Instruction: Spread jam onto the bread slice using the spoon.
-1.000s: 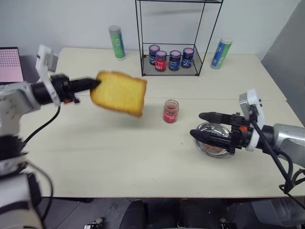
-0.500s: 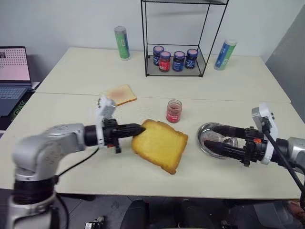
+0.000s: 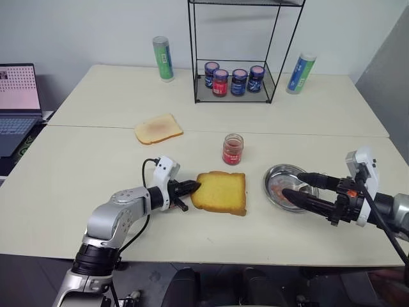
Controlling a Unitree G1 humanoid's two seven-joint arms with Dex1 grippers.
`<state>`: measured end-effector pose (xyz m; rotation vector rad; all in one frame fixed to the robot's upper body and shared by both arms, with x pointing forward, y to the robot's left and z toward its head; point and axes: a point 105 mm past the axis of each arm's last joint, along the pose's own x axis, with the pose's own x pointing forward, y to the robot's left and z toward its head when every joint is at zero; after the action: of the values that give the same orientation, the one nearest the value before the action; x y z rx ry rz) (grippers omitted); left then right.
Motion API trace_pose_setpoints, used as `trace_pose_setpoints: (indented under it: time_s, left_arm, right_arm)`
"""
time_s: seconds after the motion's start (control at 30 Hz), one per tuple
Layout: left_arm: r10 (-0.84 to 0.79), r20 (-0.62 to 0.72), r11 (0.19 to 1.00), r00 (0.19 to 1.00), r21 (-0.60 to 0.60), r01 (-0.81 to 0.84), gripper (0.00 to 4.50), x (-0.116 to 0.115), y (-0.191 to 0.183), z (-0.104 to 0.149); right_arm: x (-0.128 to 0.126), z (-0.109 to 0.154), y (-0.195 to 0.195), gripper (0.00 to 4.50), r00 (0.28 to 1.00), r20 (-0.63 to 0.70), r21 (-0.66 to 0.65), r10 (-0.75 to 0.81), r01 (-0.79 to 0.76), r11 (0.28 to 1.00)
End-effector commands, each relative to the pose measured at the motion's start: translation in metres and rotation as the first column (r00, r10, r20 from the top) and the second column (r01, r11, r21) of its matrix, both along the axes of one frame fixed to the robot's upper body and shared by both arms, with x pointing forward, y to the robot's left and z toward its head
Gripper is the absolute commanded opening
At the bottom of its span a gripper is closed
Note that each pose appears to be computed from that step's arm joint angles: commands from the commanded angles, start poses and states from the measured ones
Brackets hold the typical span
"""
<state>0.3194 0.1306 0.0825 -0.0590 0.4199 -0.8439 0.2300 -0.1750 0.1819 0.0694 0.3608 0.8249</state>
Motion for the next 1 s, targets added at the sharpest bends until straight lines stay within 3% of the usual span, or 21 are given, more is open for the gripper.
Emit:
trace_pose_setpoints:
  time_s: [0.03, 0.13, 0.27, 0.33, 0.43, 0.57, 0.77, 1.0]
  left_arm:
    - [0.026, 0.055, 0.999, 0.998, 0.036, -0.028, 1.21, 0.008, 0.014, 0.012]
    - [0.035, 0.071, 0.994, 0.997, 0.1, -0.042, 1.83, 0.006, 0.031, 0.018]
    - [-0.152, 0.087, 0.934, 0.985, 0.339, 0.114, 2.71, -0.02, 0.047, 0.03]
    - [-0.213, 0.14, 0.908, 0.967, 0.395, 0.143, 3.15, -0.019, 0.046, 0.05]
    - [-0.317, 0.262, 0.913, 0.912, 0.344, 0.219, 3.15, -0.018, 0.018, 0.086]
    - [-0.515, 0.336, 0.848, 0.788, 0.332, 0.413, 3.15, -0.033, -0.028, 0.106]
    - [-0.657, 0.353, 0.75, 0.666, 0.396, 0.53, 3.15, -0.044, -0.053, 0.099]
    - [-0.65, 0.369, 0.756, 0.665, 0.401, 0.517, 3.15, -0.04, -0.052, 0.098]
  right_arm:
    - [0.003, 0.001, -0.021, 4.5, 0.992, 0.044, -0.005, -0.116, 0.117, 0.993]
    - [0.006, -0.009, -0.043, 4.5, 0.97, 0.044, -0.004, -0.238, 0.238, 0.971]
    - [0.013, -0.024, -0.084, 4.5, 0.891, 0.018, 0.035, -0.453, 0.452, 0.891]
    - [0.016, -0.039, -0.104, 4.5, 0.841, 0.01, 0.008, -0.54, 0.54, 0.842]
    - [0.027, -0.054, -0.118, 4.5, 0.79, -0.031, 0.05, -0.612, 0.613, 0.789]
    - [0.058, -0.06, -0.11, 4.5, 0.78, -0.212, 0.322, -0.589, 0.625, 0.711]
    - [0.089, -0.068, -0.103, 4.5, 0.782, -0.348, 0.468, -0.517, 0.623, 0.627]
    - [0.098, -0.077, -0.081, 4.5, 0.818, -0.383, 0.5, -0.429, 0.574, 0.648]
